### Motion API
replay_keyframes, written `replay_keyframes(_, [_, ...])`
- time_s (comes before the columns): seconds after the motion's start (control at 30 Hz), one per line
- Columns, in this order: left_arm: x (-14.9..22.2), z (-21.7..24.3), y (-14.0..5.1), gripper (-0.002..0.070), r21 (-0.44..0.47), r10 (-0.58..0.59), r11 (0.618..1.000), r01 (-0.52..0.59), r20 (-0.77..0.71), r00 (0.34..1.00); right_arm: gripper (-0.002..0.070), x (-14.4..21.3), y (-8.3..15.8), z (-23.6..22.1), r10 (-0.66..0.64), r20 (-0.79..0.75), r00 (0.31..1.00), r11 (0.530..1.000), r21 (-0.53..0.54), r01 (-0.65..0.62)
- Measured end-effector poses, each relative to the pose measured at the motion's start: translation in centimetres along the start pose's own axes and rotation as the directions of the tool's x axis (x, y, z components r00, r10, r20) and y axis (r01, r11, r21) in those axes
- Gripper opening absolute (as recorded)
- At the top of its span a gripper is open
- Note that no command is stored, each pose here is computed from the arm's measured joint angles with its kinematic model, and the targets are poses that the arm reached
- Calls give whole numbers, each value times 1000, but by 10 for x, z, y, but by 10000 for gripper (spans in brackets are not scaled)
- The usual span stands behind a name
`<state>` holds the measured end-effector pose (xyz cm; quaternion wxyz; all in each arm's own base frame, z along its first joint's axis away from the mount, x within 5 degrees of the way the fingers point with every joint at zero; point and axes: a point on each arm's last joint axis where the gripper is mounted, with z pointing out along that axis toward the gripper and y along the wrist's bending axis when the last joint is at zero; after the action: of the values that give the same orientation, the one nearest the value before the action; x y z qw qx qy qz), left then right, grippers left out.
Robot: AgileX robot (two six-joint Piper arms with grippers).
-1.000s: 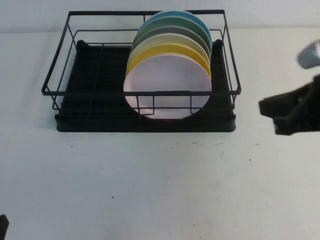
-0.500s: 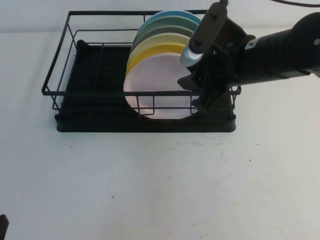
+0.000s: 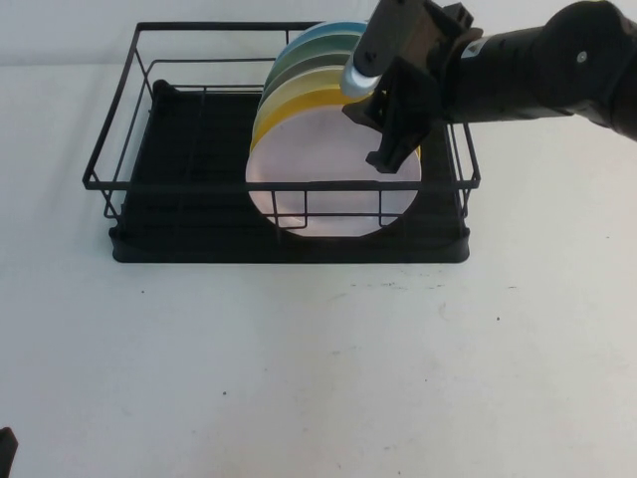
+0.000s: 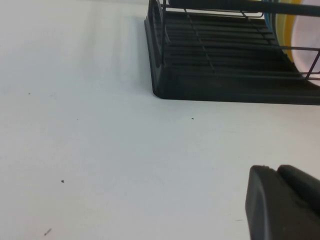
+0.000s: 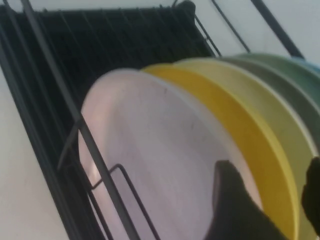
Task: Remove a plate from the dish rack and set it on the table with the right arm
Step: Grasp the plate from the shelf
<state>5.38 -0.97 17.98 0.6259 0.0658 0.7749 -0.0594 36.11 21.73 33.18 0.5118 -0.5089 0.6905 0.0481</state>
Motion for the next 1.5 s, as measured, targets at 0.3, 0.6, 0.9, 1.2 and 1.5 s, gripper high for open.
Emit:
replay_keyframes(0.3, [0,0,0,-4,0,0,1000,0,0,1000,265,20,4,24,-44,-52,998,999,-28,43])
replay_keyframes(0.6, [0,0,0,-4,0,0,1000,0,0,1000,259,31,-1,35,-50,-72,996,999,-10,50])
replay_keyframes(0.9, [0,0,0,-4,0,0,1000,0,0,1000,244,42,-4,47,-40,-83,996,999,26,42])
replay_keyframes(1.2, [0,0,0,-3,0,0,1000,0,0,1000,65,38,-4,42,-36,-77,996,999,14,37])
replay_keyframes(1.5, [0,0,0,-4,0,0,1000,0,0,1000,62,-18,-23,-39,-95,64,993,988,124,87])
